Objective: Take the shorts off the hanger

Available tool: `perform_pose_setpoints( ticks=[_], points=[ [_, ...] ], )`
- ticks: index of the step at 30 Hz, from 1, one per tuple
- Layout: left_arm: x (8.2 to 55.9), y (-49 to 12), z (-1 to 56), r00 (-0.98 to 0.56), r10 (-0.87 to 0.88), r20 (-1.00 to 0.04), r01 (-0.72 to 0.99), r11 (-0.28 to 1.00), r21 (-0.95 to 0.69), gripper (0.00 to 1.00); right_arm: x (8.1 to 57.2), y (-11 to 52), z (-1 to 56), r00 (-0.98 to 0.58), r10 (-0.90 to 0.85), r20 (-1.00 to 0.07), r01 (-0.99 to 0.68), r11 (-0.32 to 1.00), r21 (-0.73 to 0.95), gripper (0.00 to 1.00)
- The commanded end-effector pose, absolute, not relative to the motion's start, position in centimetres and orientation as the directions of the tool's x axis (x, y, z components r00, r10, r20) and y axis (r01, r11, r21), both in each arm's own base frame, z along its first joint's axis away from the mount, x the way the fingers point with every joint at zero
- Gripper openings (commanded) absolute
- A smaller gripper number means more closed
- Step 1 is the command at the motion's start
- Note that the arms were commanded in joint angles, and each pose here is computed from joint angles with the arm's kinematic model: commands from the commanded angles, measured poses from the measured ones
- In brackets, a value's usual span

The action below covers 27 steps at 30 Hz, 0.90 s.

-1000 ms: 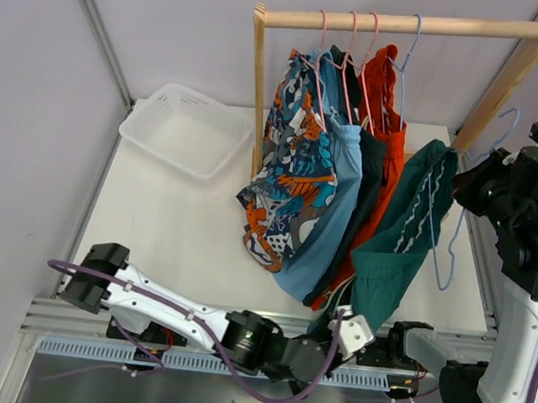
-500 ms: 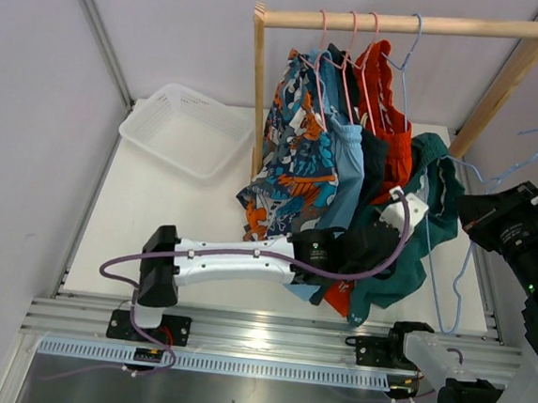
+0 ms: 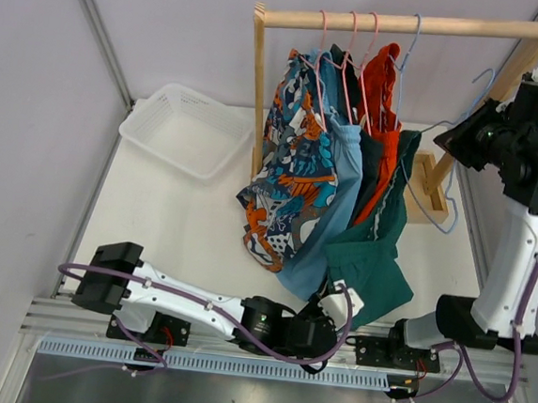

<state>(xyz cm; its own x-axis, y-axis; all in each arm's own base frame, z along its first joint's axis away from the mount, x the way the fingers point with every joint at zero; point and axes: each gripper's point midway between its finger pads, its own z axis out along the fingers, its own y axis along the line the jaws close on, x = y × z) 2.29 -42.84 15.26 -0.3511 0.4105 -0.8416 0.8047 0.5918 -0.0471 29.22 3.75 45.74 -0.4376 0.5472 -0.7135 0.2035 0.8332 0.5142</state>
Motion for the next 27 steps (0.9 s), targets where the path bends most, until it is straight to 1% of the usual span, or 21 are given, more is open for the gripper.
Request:
perform_pose_setpoints(
  ticks=[1,2,4,5,6,7,8,9,10,11,12,13,15,17,19,20,22,23,24,25,27],
  points=[
    [0.1,-43.0,14.6,-0.414,0.415,-0.81,0.8,0.59,-0.107,0.0,30.7,3.6,51.0,-0.304,0.594,-0.745,0.074,0.794,0.603,0.0],
    [0.2,-44.5,16.2,-0.385,0.408,-0.828,0.811,0.577,-0.093,0.0,30.4,4.5,47.5,-0.404,0.587,-0.702,0.13,0.796,0.591,0.0],
    [0.7,-45.5,16.9,-0.342,0.417,-0.842,0.818,0.573,-0.049,0.0,27.0,4.8,46.6,-0.391,0.578,-0.716,0.127,0.804,0.58,0.0],
    [1.1,-47.1,19.6,-0.31,0.39,-0.867,0.83,0.556,-0.047,0.0,26.6,5.4,43.4,-0.45,0.571,-0.687,0.153,0.807,0.57,0.0],
    [1.4,-48.0,19.2,-0.295,0.405,-0.865,0.835,0.55,-0.027,0.0,23.8,5.2,43.9,-0.417,0.574,-0.704,0.138,0.806,0.576,0.0],
    [2.6,-48.6,19.3,-0.273,0.423,-0.864,0.84,0.543,0.001,0.0,22.1,4.7,42.1,-0.454,0.573,-0.683,0.192,0.811,0.553,0.0],
    [3.4,-50.3,22.6,-0.268,0.363,-0.892,0.838,0.544,-0.03,0.0,20.7,4.6,41.7,-0.466,0.569,-0.678,0.203,0.814,0.544,0.0],
    [4.3,-51.3,21.8,-0.256,0.382,-0.888,0.835,0.55,-0.005,0.0,19.5,4.5,41.4,-0.477,0.561,-0.677,0.206,0.82,0.535,0.0],
    [5.4,-52.5,23.6,-0.245,0.357,-0.901,0.838,0.546,-0.011,0.0,17.6,4.5,40.9,-0.499,0.556,-0.664,0.217,0.822,0.526,0.0],
    [8.2,-52.9,23.7,-0.259,0.353,-0.899,0.813,0.582,-0.006,0.0,16.6,4.5,40.8,-0.508,0.553,-0.66,0.218,0.824,0.522,0.0],
    [9.7,-53.9,26.6,-0.268,0.302,-0.915,0.804,0.594,-0.039,0.0,15.9,4.7,41.4,-0.501,0.549,-0.669,0.199,0.825,0.529,0.0],
    [11.1,-54.7,24.6,-0.283,0.334,-0.899,0.795,0.606,-0.025,0.0,14.7,4.9,41.9,-0.482,0.55,-0.682,0.172,0.823,0.542,0.0],
    [14.8,-55.0,25.2,-0.318,0.317,-0.894,0.773,0.633,-0.05,0.0,13.9,5.5,42.6,-0.476,0.557,-0.68,0.138,0.811,0.569,0.0],
    [16.6,-54.5,23.6,-0.351,0.339,-0.873,0.748,0.662,-0.043,0.0,14.2,5.5,42.5,-0.481,0.571,-0.665,0.153,0.802,0.578,0.0],
    [15.9,-52.8,23.2,-0.362,0.35,-0.864,0.748,0.662,-0.045,0.0,15.7,4.6,42.5,-0.457,0.56,-0.691,0.181,0.819,0.544,0.0],
    [14.4,-51.8,21.3,-0.369,0.385,-0.846,0.763,0.646,-0.038,0.0,17.2,4.3,42.4,-0.461,0.524,-0.717,0.176,0.845,0.505,0.0],
    [11.5,-50.0,22.4,-0.381,0.335,-0.862,0.774,0.626,-0.098,0.0,20.0,3.6,44.2,-0.388,0.495,-0.778,0.147,0.866,0.477,0.0],
    [10.4,-48.3,20.3,-0.39,0.369,-0.843,0.771,0.632,-0.08,0.0,21.9,3.4,44.4,-0.383,0.461,-0.801,0.139,0.886,0.443,0.0],
    [9.4,-47.4,20.5,-0.398,0.361,-0.843,0.771,0.63,-0.095,0.0,23.1,3.2,45.0,-0.367,0.448,-0.815,0.132,0.892,0.431,0.0],
    [7.2,-45.3,17.2,-0.416,0.415,-0.809,0.777,0.624,-0.079,0.0,24.5,2.3,47.2,-0.282,0.439,-0.853,0.137,0.898,0.417,0.0],
    [5.1,-43.3,19.0,-0.423,0.38,-0.823,0.784,0.608,-0.123,0.0,28.0,1.8,48.0,-0.263,0.403,-0.876,0.146,0.915,0.377,0.0]
  ],
)
